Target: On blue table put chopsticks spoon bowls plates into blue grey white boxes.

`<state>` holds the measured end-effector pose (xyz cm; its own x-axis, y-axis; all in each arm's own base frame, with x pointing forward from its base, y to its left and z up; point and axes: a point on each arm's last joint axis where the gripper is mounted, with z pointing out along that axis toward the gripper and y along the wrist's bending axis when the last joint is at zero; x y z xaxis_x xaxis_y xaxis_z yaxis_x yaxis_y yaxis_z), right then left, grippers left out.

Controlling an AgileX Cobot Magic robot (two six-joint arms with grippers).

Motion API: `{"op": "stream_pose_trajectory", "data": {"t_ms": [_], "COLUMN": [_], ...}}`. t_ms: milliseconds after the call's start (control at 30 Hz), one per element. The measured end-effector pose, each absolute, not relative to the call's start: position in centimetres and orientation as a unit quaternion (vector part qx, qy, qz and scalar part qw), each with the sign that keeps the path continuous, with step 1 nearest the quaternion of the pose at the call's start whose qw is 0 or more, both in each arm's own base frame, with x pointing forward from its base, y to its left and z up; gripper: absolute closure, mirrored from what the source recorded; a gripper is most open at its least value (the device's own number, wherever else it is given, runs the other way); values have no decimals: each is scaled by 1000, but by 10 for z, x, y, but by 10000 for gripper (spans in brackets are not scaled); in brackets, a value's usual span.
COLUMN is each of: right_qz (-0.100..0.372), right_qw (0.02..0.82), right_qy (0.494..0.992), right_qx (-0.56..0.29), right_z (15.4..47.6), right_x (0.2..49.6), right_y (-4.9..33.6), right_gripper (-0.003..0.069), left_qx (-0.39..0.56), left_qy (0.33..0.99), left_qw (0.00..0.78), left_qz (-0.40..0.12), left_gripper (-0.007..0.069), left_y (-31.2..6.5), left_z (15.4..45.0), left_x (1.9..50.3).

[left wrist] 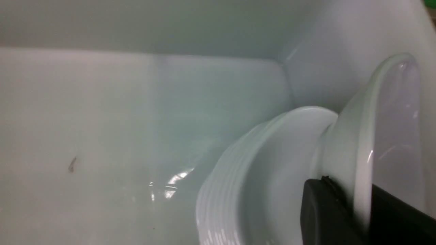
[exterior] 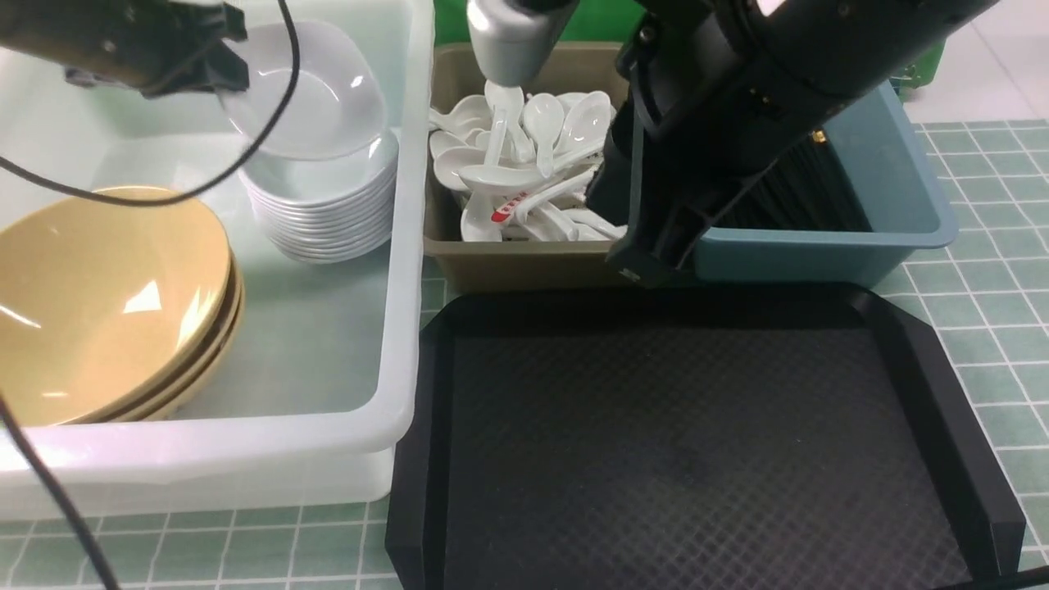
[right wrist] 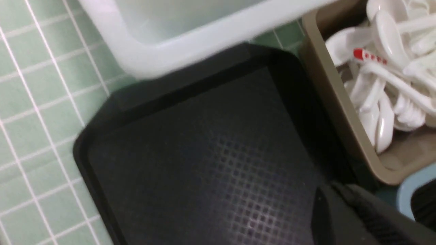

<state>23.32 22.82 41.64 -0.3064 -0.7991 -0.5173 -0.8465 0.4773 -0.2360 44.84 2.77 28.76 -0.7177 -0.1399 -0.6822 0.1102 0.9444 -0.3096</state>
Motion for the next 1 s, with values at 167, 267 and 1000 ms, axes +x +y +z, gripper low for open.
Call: {"op": "stream_pose_trajectory", "data": {"t_ms": [167,267,1000], "right_qz": [32,31,13], "right_qw": [295,295,318], "right_qy": [808,808,843], "right_qx": [-509,-510,-434], "right_z": [416,416,410], "right_x": [234,234,200], "right_y": [227,227,178], "right_gripper": [604,604,594], "left_qx": [10,24,151], "left_qy": [923,927,925], "left_qw": [353,345,349], "left_qz": [-151,-147,-5], "left_gripper": [440,316,613], "left_y": [31,30,-23], "left_z": [264,263,450], "left_x": [454,453,332]}}
